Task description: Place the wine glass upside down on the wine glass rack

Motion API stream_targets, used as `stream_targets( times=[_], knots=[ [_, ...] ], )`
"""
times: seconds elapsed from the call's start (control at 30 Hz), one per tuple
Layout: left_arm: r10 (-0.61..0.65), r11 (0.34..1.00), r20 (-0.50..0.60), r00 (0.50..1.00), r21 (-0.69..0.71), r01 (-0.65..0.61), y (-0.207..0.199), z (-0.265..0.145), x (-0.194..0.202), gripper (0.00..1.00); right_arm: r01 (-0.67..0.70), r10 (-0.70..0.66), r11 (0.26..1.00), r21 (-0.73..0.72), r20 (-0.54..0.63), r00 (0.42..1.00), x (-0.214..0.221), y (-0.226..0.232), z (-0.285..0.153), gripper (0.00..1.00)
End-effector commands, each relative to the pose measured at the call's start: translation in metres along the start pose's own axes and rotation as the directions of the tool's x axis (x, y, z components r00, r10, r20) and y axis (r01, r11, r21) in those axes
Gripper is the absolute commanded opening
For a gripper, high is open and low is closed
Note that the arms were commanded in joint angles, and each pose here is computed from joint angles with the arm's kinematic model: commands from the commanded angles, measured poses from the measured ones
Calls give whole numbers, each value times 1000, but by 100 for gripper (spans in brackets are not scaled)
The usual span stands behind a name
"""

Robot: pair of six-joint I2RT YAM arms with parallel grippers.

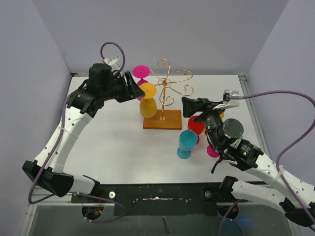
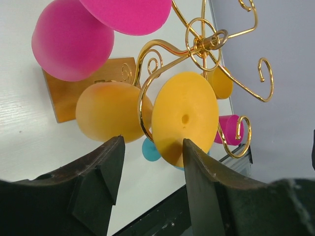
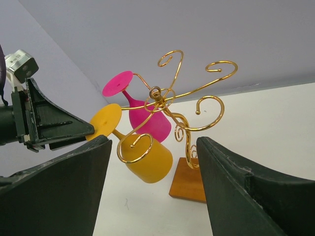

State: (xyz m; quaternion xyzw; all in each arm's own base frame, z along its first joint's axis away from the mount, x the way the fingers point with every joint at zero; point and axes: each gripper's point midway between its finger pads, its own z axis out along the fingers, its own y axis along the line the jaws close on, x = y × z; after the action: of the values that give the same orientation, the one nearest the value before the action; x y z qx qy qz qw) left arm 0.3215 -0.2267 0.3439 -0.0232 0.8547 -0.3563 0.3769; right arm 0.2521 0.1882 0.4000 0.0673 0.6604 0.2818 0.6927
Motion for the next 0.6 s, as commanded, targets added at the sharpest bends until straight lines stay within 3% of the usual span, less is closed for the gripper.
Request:
stream_targets(
  times=[0.0, 0.33, 0.57],
  knots=[
    [83, 994, 44, 996, 64, -86, -21, -16, -15, 48, -43, 43, 999, 7, 36, 998, -13, -2, -2, 71],
    [182, 956, 151, 972, 206, -211, -48, -52, -20, 59, -14, 14, 1000, 6, -15, 1000, -3, -11, -12, 74],
    [245, 946, 318, 916, 131, -298, -28, -76, -21, 64, 55, -38, 990, 132, -133, 990, 23, -49, -31, 74]
  ],
)
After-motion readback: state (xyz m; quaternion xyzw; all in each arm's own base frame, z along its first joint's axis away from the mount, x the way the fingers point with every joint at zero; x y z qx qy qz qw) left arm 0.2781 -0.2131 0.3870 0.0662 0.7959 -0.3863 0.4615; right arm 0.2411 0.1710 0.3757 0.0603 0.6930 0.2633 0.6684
